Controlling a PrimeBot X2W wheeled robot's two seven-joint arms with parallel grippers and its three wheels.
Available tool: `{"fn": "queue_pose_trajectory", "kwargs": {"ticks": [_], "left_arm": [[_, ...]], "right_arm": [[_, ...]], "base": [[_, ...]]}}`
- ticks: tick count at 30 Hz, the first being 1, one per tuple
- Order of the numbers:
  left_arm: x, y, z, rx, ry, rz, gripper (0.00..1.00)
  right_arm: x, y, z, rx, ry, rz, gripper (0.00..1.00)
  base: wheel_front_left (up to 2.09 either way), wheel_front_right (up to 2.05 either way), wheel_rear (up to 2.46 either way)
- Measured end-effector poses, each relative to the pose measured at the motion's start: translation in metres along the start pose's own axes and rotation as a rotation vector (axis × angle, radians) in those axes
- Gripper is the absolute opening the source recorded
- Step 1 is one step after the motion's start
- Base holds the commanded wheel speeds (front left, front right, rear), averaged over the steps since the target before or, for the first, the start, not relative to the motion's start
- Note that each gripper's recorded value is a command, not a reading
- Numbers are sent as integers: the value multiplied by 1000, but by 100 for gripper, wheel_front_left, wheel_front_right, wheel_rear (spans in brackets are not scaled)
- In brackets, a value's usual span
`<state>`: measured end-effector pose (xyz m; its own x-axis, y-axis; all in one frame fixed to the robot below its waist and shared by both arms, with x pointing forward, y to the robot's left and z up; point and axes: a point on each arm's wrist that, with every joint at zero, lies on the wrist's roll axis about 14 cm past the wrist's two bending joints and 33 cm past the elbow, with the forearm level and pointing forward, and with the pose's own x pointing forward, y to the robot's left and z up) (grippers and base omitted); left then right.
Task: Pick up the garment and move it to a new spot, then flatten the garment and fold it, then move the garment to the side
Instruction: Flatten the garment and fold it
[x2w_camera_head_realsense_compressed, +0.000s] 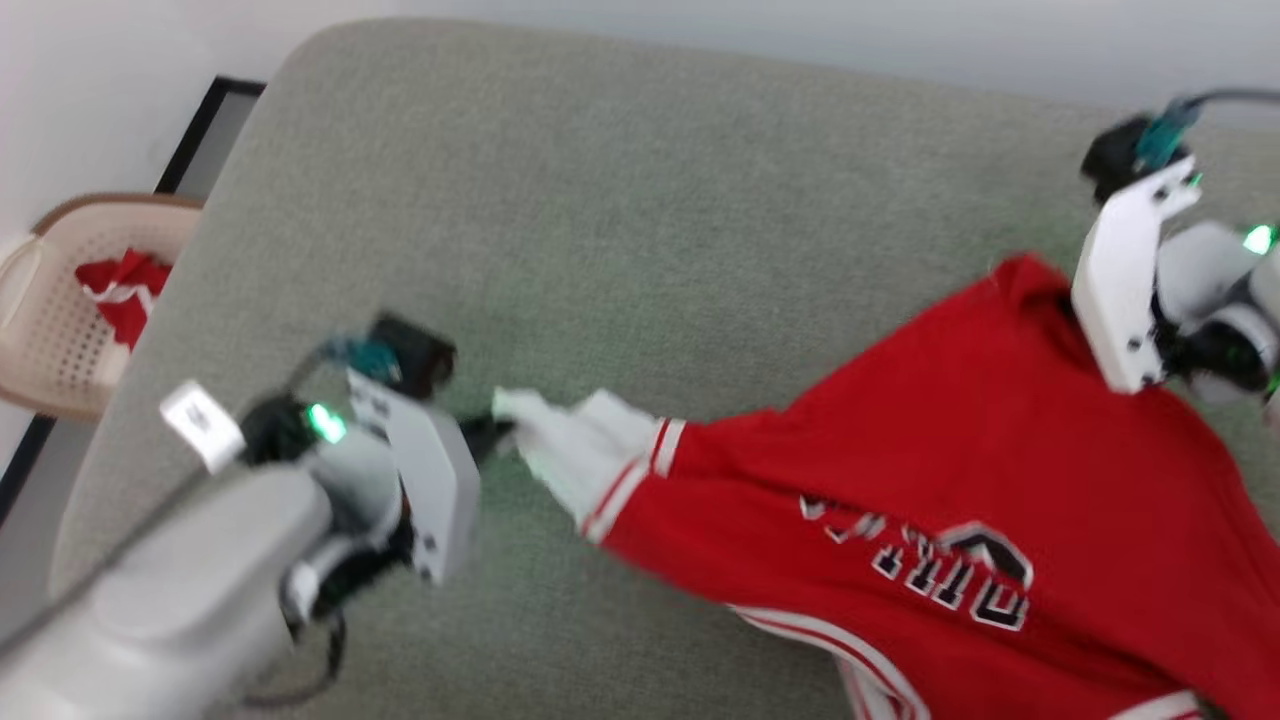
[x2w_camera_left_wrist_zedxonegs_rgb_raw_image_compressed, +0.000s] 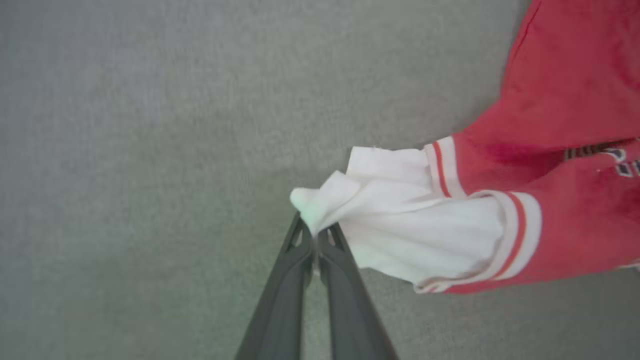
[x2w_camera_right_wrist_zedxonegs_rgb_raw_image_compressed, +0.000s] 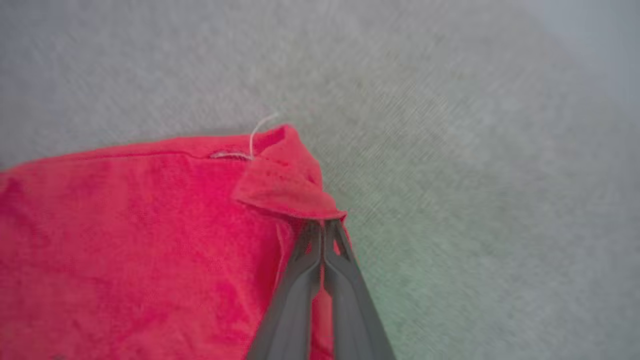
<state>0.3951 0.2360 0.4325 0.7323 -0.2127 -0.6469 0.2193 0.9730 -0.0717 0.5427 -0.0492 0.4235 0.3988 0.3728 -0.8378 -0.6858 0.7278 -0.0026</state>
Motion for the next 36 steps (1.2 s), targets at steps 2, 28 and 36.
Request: {"fn": "queue_pose_trajectory", "kwargs": {"ticks": [2, 28, 36], "left_arm": [[-5, 7, 29, 49, -38, 10, 0], [-148, -12, 347, 382, -656, 185, 0], [-177, -38, 387, 418, -763, 178, 0]], "right_arm": [[-18, -7, 22, 9, -89, -19, 0], [-282, -49, 141, -178, -847, -471, 0], [-329, -55, 136, -165, -914, -538, 0]], "base": [[0, 0, 0], [0, 0, 0], [0, 0, 0]]}}
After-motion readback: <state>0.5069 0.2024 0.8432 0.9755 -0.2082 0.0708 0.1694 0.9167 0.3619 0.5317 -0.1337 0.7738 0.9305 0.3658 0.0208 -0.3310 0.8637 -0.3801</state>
